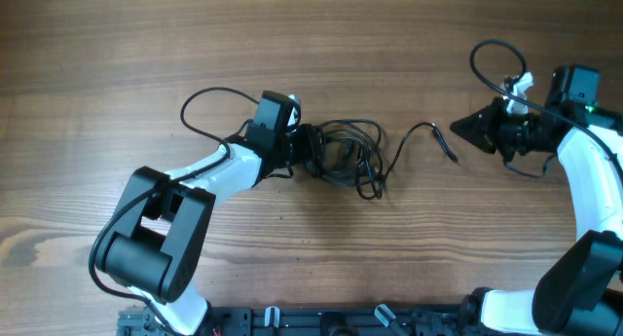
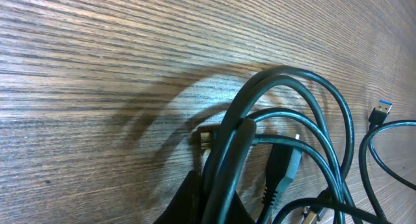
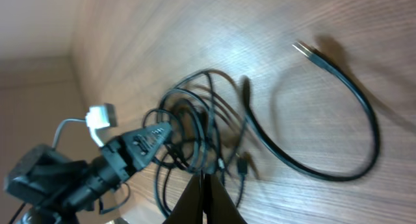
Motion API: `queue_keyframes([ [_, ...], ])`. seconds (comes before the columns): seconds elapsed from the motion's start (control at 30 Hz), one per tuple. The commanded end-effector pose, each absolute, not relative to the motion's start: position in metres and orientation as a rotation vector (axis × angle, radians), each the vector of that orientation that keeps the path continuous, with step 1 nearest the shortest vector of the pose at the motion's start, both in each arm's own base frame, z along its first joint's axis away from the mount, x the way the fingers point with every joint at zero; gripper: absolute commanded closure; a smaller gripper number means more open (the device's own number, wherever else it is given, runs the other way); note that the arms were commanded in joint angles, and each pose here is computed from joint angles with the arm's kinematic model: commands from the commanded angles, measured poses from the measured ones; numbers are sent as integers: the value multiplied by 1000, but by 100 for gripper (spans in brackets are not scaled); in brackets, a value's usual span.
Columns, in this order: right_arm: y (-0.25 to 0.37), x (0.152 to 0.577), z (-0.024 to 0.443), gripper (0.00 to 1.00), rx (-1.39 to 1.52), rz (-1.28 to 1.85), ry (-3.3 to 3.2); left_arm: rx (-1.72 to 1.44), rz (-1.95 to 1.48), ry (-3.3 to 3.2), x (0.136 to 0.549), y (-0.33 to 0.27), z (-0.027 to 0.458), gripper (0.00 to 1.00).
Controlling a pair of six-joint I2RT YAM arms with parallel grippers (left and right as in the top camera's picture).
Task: Untangle cables
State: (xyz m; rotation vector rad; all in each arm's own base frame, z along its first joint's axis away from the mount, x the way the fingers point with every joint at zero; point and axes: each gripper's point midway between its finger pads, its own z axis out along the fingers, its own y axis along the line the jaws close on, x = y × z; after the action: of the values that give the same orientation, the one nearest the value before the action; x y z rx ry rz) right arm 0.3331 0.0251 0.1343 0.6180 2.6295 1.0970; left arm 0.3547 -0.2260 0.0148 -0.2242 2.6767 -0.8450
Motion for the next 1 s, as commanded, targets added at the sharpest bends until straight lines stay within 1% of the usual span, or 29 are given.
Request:
queue_keyframes([
  [0.0, 40, 313, 123, 64, 534, 1075, 2734, -239, -856, 2679, 357, -226, 14, 96],
  [0.03, 47, 307, 117, 60, 521, 1086, 2760, -239, -856, 2679, 357, -226, 14, 96],
  [0.1, 66, 288, 96, 59, 530, 1120, 2829, -238, -855, 2680, 357, -226, 14, 96],
  [0.2, 89, 274, 69, 59, 560, 1144, 2871, -238, -855, 2680, 357, -226, 14, 96],
  [0.3, 114, 265, 51, 54, 569, 1197, 2872, -238, -855, 2680, 357, -226, 14, 96],
  [0.4, 138, 264, 45, 53, 549, 1249, 2849, -238, -855, 2679, 357, -226, 14, 96],
  [0.5, 159, 272, 48, 53, 506, 1275, 2812, -238, -855, 2680, 357, -226, 14, 96],
  [0.63, 167, 280, 52, 53, 530, 1289, 2780, -238, -856, 2679, 357, -226, 14, 96],
  [0.73, 167, 279, 52, 52, 548, 1292, 2788, -238, -856, 2679, 357, -226, 14, 96],
  [0.97, 165, 264, 46, 65, 615, 1285, 2857, -238, -855, 2680, 357, -226, 14, 96],
])
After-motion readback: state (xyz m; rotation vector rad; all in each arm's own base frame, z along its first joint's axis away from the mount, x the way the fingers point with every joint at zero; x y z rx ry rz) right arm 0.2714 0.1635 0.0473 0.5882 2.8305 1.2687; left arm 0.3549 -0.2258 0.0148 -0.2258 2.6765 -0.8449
